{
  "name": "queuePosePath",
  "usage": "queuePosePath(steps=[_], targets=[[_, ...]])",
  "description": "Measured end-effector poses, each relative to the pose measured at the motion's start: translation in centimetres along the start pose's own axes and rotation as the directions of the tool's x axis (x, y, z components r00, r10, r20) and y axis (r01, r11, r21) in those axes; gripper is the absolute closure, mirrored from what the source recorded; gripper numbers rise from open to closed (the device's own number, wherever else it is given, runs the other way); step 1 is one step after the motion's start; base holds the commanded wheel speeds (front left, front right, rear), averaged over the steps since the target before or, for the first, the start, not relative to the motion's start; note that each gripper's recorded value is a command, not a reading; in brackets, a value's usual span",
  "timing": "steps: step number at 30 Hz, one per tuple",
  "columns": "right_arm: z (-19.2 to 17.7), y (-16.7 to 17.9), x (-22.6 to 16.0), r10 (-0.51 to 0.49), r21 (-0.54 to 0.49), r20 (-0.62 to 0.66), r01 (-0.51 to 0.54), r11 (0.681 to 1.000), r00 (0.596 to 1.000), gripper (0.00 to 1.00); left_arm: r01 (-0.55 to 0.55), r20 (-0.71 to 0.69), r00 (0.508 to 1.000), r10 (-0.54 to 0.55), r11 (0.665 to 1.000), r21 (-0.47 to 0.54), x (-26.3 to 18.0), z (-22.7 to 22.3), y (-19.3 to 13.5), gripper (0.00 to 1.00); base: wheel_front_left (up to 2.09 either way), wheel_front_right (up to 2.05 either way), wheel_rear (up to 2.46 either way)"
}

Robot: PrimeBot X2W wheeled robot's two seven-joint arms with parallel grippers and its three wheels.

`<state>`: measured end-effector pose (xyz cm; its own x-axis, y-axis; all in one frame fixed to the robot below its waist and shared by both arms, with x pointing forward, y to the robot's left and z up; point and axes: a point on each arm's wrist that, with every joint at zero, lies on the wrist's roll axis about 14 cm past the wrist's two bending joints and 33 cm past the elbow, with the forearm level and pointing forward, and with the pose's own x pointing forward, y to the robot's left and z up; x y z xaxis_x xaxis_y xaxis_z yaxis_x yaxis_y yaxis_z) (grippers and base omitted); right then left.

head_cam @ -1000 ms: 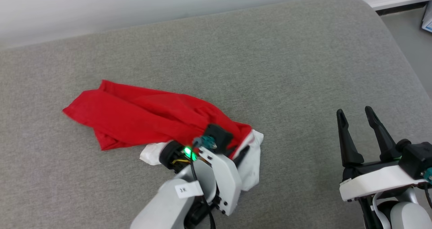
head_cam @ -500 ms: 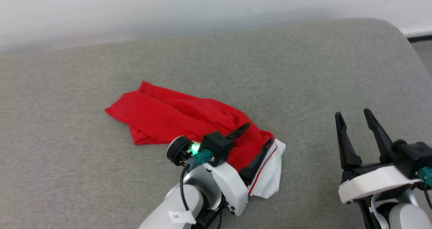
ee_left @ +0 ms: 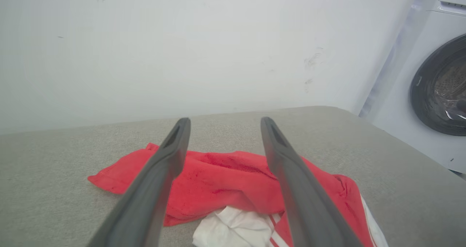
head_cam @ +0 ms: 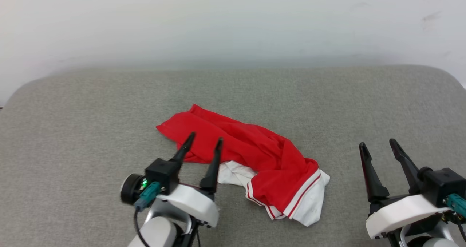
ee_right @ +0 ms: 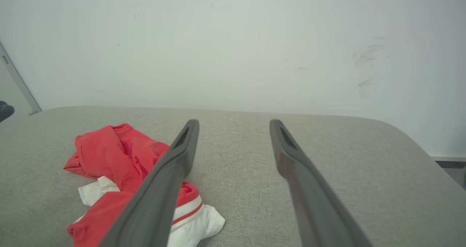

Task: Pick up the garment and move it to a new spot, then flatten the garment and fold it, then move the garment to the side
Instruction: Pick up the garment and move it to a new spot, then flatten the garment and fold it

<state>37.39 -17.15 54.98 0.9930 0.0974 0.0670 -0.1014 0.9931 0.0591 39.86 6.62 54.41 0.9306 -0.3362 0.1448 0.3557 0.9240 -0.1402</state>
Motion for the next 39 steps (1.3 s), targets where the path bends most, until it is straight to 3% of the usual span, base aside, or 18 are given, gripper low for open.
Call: queuePosePath(steps=[8, 16, 34, 39], targets=[[0.3, 1.0, -0.7, 0.027, 0.001, -0.002, -0.027, 1.0, 1.0, 0.0, -0.181, 0.038, 0.983, 0.179, 0.982, 0.048, -3.0, 1.4, 5.5, 0.0, 0.0, 0.0, 0.0], [0.2, 0.8, -1.3, 0.02, 0.009, -0.01, -0.02, 1.0, 1.0, 0.0, -0.271, 0.043, 0.962, 0.268, 0.958, 0.091, -5.3, 1.7, 8.6, 0.0, 0.0, 0.0, 0.0], [0.1, 0.3, -1.3, 0.005, 0.016, -0.01, -0.005, 1.0, 1.0, 0.0, -0.261, -0.039, 0.963, 0.265, 0.962, 0.082, -6.0, 0.4, 8.6, 0.0, 0.0, 0.0, 0.0], [-0.3, 0.3, -0.7, 0.008, 0.018, -0.02, -0.008, 1.0, 1.0, 0.0, -0.149, -0.164, 0.974, 0.154, 0.988, 0.043, -3.4, -0.9, 6.6, 0.0, 0.0, 0.0, 0.0]])
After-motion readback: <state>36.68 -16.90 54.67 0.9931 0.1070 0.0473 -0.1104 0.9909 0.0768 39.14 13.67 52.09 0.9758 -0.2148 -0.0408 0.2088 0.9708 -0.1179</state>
